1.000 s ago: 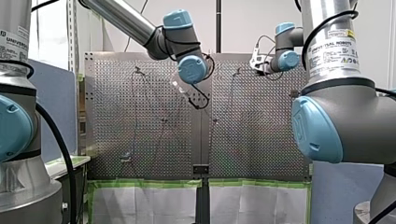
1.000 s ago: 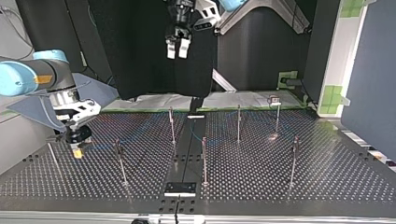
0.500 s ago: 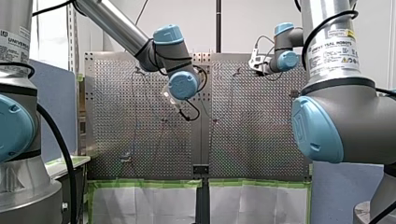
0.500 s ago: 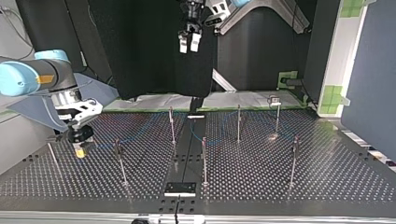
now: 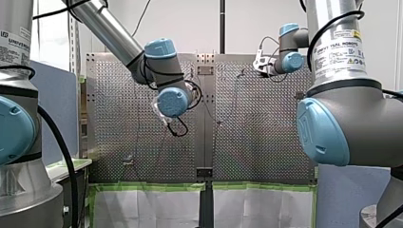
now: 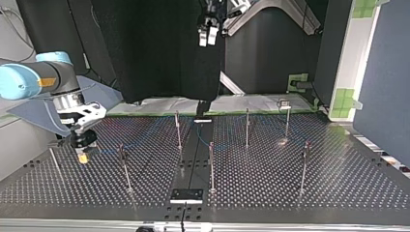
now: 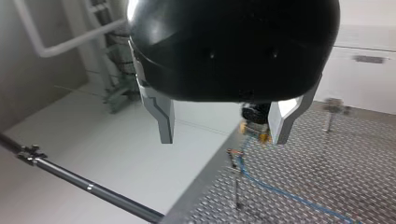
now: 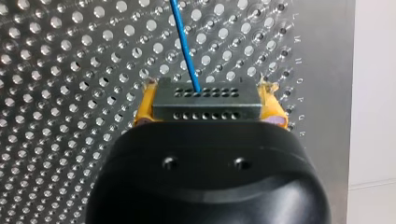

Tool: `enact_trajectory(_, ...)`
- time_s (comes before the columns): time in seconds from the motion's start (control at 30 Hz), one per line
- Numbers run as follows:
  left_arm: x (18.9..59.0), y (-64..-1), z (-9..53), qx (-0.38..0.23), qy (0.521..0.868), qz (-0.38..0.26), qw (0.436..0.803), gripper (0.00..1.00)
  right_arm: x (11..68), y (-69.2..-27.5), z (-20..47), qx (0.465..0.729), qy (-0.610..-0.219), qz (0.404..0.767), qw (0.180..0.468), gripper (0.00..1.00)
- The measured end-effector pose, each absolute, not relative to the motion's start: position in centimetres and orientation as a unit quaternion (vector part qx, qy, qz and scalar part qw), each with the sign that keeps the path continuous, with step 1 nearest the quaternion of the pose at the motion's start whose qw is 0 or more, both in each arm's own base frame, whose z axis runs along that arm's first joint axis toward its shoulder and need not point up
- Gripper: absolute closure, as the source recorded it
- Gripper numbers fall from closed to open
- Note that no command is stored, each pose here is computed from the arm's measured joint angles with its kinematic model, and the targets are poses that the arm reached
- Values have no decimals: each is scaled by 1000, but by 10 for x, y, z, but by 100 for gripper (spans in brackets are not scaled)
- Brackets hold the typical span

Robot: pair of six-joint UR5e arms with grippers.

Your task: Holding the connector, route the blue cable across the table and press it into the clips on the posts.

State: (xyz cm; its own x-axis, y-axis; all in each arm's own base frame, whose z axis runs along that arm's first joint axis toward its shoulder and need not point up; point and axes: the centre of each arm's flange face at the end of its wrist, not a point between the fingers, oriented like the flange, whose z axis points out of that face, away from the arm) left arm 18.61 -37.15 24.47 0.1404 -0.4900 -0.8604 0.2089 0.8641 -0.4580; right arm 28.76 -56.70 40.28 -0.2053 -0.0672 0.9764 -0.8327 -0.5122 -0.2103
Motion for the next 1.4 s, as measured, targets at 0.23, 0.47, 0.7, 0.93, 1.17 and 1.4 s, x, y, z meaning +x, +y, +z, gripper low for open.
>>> enact_trajectory(0.23, 176, -351, 220, -94, 635, -202, 740, 0, 288, -566, 403, 562, -401, 664, 288, 100)
enact_trajectory(0.47, 172, -331, 202, -94, 644, -184, 736, 0, 290, -565, 402, 565, -399, 662, 288, 100)
enact_trajectory(0.7, 173, -308, 185, -94, 654, -166, 732, 0, 291, -565, 402, 567, -396, 661, 290, 100)
enact_trajectory(0.93, 173, -305, 183, -93, 656, -164, 731, 0, 291, -564, 402, 568, -396, 661, 290, 100)
enact_trajectory(1.17, 173, -305, 182, -93, 656, -164, 731, 0, 291, -564, 402, 568, -396, 661, 290, 100)
enact_trajectory(1.4, 173, -305, 182, -93, 656, -164, 731, 0, 291, -564, 402, 568, -396, 661, 290, 100)
